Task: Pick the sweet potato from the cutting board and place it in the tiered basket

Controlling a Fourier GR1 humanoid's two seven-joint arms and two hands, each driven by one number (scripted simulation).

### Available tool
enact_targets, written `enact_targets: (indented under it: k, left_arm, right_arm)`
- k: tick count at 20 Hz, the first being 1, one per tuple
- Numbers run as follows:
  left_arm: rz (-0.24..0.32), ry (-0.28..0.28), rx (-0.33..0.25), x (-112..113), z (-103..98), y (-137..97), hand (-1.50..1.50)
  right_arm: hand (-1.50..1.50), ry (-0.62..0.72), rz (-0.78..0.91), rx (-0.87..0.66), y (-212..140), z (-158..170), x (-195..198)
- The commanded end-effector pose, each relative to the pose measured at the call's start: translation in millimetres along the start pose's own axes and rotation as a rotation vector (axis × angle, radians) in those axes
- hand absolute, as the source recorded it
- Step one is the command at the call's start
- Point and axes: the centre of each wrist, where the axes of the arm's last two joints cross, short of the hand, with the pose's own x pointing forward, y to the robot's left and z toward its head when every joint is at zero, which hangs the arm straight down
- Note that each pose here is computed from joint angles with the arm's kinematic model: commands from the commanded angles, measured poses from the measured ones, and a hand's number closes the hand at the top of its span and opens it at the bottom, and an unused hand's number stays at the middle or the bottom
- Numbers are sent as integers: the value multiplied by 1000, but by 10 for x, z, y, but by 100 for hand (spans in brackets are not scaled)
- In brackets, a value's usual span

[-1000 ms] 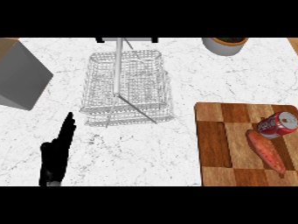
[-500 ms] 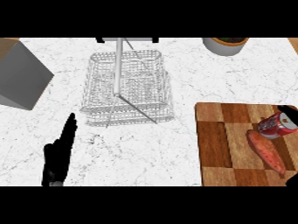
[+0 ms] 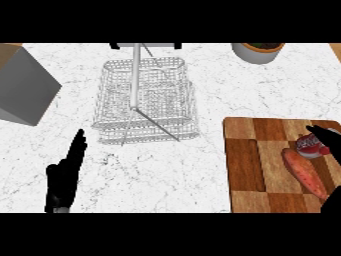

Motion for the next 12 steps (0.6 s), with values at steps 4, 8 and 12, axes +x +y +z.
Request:
enact_targets:
  k: [4, 8, 12]
  left_arm:
    - [-20, 36, 2, -23, 55, -78, 0]
    - [10, 44, -5, 119, 161, -24, 0]
    - [-19, 42, 17, -122, 76, -43, 0]
  right_arm:
    - [-150, 24, 12, 57, 170, -212, 78]
    - [-150, 32, 16, 69, 63, -176, 45]
    - [-150, 44, 41, 103, 159, -205, -62]
